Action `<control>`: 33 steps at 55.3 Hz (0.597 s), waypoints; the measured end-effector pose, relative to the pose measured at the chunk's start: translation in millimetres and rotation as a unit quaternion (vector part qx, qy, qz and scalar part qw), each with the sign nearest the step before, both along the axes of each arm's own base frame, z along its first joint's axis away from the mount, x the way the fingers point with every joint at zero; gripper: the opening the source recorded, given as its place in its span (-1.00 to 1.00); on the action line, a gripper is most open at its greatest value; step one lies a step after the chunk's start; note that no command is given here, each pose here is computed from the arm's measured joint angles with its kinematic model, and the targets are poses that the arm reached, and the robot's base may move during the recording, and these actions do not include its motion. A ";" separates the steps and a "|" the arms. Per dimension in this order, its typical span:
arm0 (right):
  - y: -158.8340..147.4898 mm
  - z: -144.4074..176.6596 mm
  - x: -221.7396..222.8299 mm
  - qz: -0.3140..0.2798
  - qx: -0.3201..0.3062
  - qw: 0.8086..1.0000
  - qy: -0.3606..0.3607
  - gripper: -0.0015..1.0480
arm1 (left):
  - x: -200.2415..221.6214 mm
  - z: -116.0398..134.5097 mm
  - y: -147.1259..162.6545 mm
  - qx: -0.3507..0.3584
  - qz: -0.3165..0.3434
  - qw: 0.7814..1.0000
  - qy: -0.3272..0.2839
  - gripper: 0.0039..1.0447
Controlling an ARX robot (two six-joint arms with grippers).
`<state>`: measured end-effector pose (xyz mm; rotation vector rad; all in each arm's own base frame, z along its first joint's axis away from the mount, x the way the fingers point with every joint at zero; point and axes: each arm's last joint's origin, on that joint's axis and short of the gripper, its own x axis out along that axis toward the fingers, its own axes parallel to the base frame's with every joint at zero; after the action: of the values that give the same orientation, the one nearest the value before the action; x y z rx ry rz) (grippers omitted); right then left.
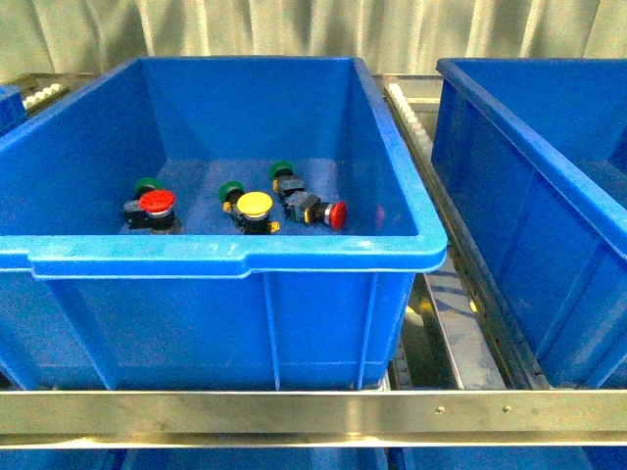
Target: Pick red and yellow buttons and place in box
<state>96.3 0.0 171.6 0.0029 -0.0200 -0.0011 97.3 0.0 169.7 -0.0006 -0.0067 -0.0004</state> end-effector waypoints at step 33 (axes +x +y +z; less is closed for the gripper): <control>0.0 0.0 0.0 0.000 0.000 1.000 0.000 0.88 | 0.0 -0.1 0.1 -0.002 0.002 1.000 0.001 0.85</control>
<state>96.3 0.0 171.6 0.0029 -0.0200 -0.0011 97.3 0.0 169.6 -0.0048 -0.0048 0.0042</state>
